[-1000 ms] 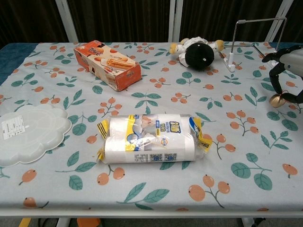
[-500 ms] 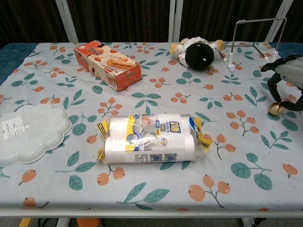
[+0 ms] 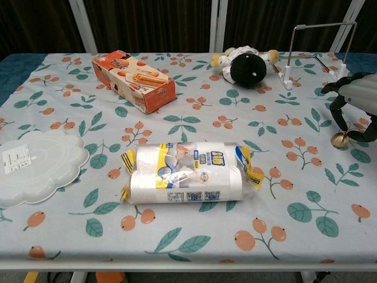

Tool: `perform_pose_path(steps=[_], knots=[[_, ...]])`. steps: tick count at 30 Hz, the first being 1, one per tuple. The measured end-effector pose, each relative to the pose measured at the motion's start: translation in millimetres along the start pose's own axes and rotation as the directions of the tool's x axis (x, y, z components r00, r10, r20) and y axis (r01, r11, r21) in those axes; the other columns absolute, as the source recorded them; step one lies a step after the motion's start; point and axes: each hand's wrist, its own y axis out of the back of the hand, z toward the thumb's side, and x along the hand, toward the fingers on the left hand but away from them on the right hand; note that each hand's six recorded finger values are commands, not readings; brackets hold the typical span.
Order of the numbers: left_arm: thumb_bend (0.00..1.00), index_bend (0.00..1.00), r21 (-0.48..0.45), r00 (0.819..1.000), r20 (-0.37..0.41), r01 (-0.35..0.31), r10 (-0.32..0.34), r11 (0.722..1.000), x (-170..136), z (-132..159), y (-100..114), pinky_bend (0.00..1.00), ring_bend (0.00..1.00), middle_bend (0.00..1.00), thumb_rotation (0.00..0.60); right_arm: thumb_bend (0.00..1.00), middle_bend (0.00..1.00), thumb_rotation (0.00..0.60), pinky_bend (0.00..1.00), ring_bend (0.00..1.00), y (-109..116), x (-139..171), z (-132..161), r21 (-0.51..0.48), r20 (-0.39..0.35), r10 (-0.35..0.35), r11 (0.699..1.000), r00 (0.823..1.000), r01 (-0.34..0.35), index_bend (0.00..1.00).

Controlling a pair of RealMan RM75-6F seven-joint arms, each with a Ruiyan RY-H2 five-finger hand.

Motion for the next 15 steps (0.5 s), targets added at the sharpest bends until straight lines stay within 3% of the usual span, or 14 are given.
perform_pose_path(steps=[4,10,15], knots=[[0.03,0.04,0.001,1.0,0.0,-0.003,0.003,1.0,0,0,1,0.01,0.0,0.03,0.6,0.18,0.08,0.6,0.0,0.0,0,1,-1,0.003,0.0,-0.001,1.0,1.0,0.001,0.58],[0.03,0.04,0.001,1.0,-0.003,-0.006,0.006,1.0,0,-1,1,0.01,0.0,0.03,0.6,0.03,0.0,0.6,0.0,0.0,7,6,-9,-0.007,0.02,-0.028,1.0,0.999,0.028,0.04],[0.03,0.04,0.002,1.0,-0.003,-0.014,0.014,1.0,0,-1,3,0.01,0.0,0.03,0.6,0.0,0.0,0.6,0.0,0.0,17,20,-25,-0.045,0.06,-0.077,0.996,0.995,0.079,0.0]])
